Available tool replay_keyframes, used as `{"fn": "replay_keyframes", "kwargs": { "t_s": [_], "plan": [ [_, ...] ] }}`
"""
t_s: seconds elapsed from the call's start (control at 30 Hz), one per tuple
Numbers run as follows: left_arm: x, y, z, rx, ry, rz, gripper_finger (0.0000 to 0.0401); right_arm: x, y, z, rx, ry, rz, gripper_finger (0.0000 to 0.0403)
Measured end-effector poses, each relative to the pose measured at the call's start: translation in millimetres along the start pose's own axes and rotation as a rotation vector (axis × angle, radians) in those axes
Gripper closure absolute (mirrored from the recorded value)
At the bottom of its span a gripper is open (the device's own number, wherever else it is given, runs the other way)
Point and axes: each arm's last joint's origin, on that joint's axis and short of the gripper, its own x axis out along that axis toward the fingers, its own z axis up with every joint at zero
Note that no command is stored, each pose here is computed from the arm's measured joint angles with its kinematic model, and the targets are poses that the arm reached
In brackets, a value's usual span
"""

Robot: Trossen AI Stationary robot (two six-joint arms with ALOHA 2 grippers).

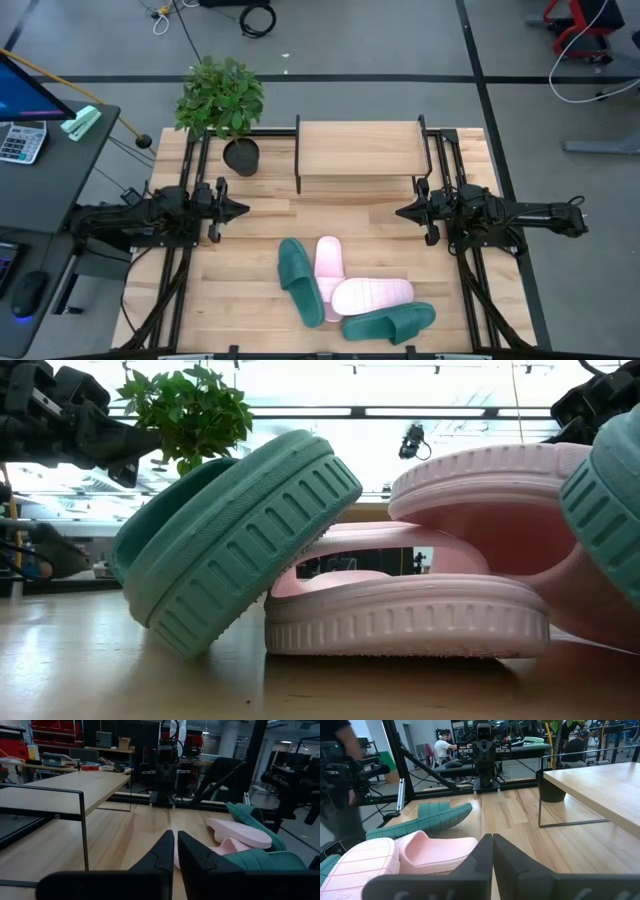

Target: Pick and place slides into the shelf

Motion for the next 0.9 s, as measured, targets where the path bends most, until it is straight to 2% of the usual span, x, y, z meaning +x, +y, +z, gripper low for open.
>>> {"fn": "replay_keyframes", "kwargs": {
  "t_s": [0.47,0.9],
  "plan": [
    [0.0,0.0,-0.1,0.000,0.000,0.000,0.0378,0.0,0.0,0.0,0.000,0.000,0.000,0.0385],
    [0.0,0.1,0.0,0.000,0.000,0.001,0.0369,0.0,0.0,0.0,0.000,0.000,0.000,0.0385]
  ]
}}
